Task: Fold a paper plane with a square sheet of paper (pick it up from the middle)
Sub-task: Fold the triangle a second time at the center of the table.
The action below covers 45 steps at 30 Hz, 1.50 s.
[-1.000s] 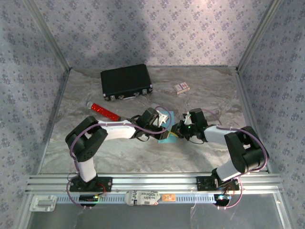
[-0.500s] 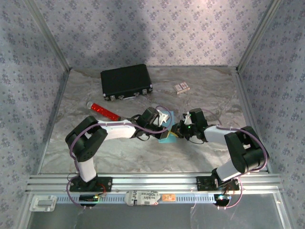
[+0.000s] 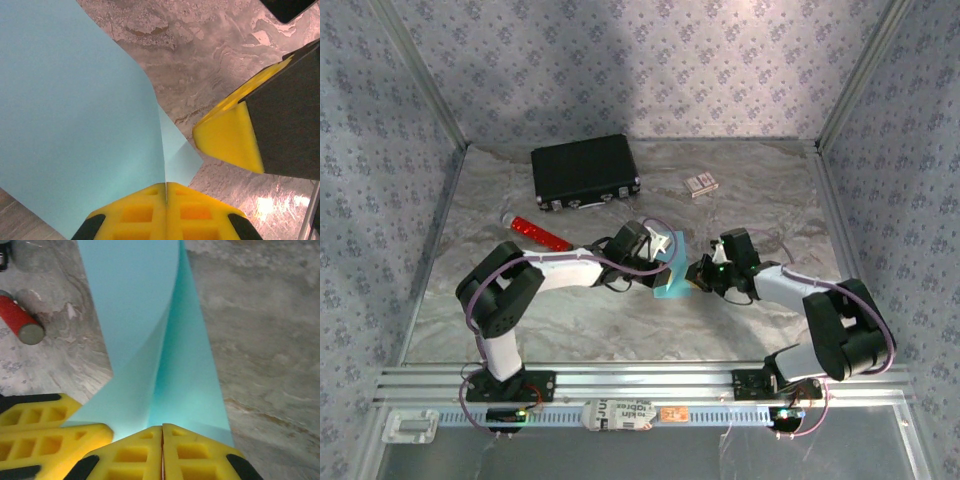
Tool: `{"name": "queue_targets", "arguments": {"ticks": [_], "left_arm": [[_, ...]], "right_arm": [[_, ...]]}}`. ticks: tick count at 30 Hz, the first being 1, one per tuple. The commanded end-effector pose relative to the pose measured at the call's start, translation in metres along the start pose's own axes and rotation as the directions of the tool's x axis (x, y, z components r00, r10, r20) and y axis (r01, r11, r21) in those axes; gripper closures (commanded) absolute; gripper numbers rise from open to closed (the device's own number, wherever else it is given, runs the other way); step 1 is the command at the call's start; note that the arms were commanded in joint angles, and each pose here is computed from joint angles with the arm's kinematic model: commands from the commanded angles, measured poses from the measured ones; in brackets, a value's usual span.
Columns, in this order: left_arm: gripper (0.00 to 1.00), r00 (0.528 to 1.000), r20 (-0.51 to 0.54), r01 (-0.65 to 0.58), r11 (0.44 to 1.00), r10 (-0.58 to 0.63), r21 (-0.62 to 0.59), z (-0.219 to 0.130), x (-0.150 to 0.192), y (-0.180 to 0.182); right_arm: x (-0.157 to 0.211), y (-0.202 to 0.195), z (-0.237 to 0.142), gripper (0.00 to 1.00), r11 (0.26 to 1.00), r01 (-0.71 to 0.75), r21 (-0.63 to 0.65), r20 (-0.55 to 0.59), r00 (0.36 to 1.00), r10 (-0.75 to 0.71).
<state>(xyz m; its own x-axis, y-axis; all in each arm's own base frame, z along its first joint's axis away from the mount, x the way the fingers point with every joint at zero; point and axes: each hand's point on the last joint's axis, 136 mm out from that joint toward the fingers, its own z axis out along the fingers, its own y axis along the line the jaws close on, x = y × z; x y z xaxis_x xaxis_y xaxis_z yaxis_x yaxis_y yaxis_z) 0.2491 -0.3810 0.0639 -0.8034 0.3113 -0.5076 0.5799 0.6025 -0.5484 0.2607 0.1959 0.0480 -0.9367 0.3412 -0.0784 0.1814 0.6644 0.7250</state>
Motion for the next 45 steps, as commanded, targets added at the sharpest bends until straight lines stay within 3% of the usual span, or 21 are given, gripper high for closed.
{"name": "queue_targets", "arguments": {"ticks": [1,6,13,22,35,45], "left_arm": [[1.00,1.000,0.003,-0.020,1.000,0.020,0.019,-0.003,-0.005,-0.005],[1.00,1.000,-0.005,-0.021,1.000,0.021,0.016,-0.002,-0.004,-0.005],[1.00,1.000,-0.021,-0.005,1.000,0.005,0.017,0.002,-0.001,-0.003],[0.98,0.999,-0.023,0.050,0.998,-0.049,0.047,0.012,-0.003,-0.006],[0.96,0.998,-0.022,0.061,0.998,-0.061,0.031,0.015,-0.004,-0.002],[0.96,0.998,-0.029,0.051,0.999,-0.051,-0.001,0.013,-0.002,0.004]], "right_arm": [[0.005,-0.003,0.004,0.93,0.999,0.022,0.036,-0.021,1.000,-0.021],[0.008,-0.007,0.012,0.93,0.997,0.034,0.063,-0.043,0.999,-0.031],[0.014,-0.039,0.011,0.94,0.970,0.085,0.227,-0.091,0.994,-0.065],[0.006,-0.052,0.003,0.94,0.951,0.114,0.286,-0.108,0.990,-0.086],[-0.003,0.000,0.009,0.91,0.992,0.109,0.062,-0.060,0.993,-0.106],[0.008,-0.039,0.020,0.93,0.978,0.073,0.196,-0.108,0.993,-0.053]]}}
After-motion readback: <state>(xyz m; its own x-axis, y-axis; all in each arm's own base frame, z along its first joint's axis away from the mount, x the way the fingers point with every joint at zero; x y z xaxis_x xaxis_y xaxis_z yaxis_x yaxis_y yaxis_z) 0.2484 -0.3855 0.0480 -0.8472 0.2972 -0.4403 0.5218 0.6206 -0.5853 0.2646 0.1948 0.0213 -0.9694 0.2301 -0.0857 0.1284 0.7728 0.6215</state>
